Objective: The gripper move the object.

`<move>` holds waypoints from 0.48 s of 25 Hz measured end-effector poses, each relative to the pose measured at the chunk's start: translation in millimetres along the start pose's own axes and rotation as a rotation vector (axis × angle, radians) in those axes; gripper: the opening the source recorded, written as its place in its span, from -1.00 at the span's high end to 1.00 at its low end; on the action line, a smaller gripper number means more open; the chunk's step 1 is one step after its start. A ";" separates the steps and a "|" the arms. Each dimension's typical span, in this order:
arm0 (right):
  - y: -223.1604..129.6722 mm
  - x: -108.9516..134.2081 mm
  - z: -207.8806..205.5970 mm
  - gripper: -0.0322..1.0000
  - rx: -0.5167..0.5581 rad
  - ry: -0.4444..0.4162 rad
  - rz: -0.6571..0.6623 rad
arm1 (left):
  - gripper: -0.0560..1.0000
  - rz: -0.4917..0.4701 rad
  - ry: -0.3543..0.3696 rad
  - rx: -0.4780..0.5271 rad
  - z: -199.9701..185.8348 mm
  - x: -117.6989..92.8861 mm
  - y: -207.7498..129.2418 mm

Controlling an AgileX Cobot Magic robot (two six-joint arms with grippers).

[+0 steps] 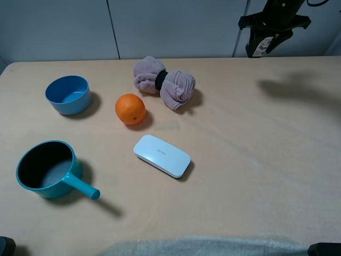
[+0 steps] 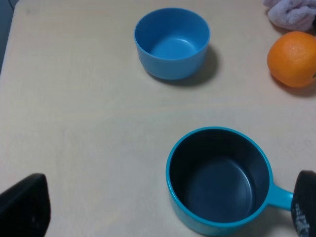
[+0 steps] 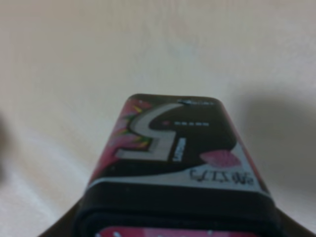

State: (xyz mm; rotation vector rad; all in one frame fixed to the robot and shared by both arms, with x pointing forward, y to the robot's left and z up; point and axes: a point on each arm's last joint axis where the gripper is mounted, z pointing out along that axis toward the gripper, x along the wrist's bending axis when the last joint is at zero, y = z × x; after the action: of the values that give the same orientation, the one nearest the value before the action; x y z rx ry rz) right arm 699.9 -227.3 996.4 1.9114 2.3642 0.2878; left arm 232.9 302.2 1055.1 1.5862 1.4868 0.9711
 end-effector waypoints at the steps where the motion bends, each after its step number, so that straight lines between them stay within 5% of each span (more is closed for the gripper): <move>1: -0.1 0.4 -5.4 0.23 -0.011 -0.001 -0.001 | -0.99 0.000 0.000 0.000 0.0 0.0 0.0; 12: -2.3 47.4 -35.7 0.23 -0.069 -0.004 -0.112 | -0.99 0.000 0.000 0.000 0.0 0.0 0.0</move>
State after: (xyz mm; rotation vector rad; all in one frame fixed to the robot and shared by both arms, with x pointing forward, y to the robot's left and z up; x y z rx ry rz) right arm 680.9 -184.8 1033.3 1.7407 2.4147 0.3514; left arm 232.9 302.2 1055.1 1.5862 1.4868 0.9711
